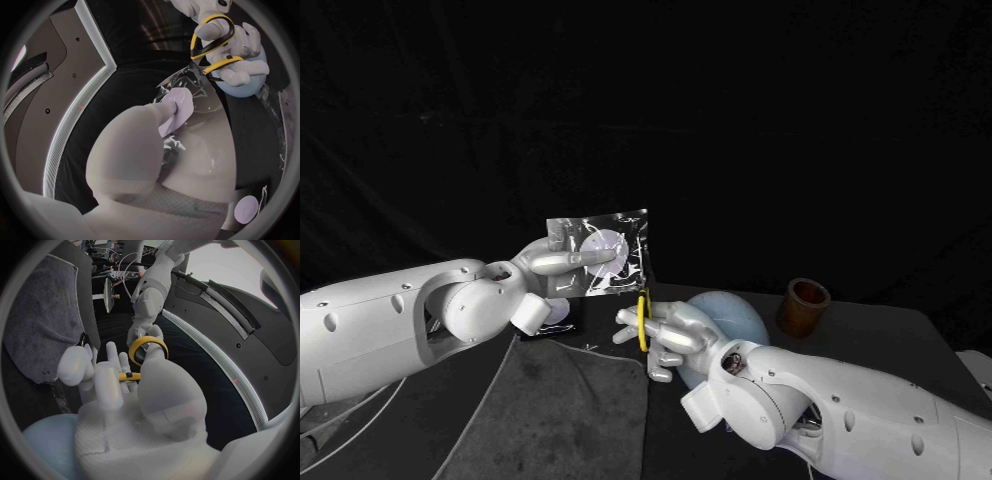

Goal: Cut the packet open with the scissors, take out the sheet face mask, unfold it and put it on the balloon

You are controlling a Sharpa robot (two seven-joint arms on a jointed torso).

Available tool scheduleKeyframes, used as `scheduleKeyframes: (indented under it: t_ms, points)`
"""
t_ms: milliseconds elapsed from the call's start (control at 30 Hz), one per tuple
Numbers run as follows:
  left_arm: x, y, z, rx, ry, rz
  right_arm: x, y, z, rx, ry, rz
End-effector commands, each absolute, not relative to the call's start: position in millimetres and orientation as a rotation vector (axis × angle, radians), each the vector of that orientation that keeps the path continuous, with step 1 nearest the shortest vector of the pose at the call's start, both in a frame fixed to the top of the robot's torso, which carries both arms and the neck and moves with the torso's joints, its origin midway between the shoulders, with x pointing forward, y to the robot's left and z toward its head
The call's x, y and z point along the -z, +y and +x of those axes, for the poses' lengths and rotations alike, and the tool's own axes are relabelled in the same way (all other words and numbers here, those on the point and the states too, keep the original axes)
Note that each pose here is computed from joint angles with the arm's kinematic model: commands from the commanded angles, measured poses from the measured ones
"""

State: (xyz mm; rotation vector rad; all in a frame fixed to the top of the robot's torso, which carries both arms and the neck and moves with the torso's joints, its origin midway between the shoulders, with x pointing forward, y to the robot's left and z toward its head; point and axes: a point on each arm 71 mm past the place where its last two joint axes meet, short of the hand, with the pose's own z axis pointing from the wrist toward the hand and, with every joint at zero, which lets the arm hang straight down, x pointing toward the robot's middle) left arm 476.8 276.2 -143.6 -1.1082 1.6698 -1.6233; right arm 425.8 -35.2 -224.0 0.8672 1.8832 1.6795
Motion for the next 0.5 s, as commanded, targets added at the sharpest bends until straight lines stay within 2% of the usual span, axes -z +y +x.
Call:
scheduleKeyframes:
  t_ms: [33, 500]
  points:
    - [143.8, 273.3, 475.9, 1.637, 1.687, -1.086, 219.5, -34.5, 427.1, -1.692, 1.844, 0.873]
    - [144.3, 273.9, 475.6, 1.636, 1.688, -1.086, 219.8, -38.5, 431.0, -1.640, 1.832, 0.907]
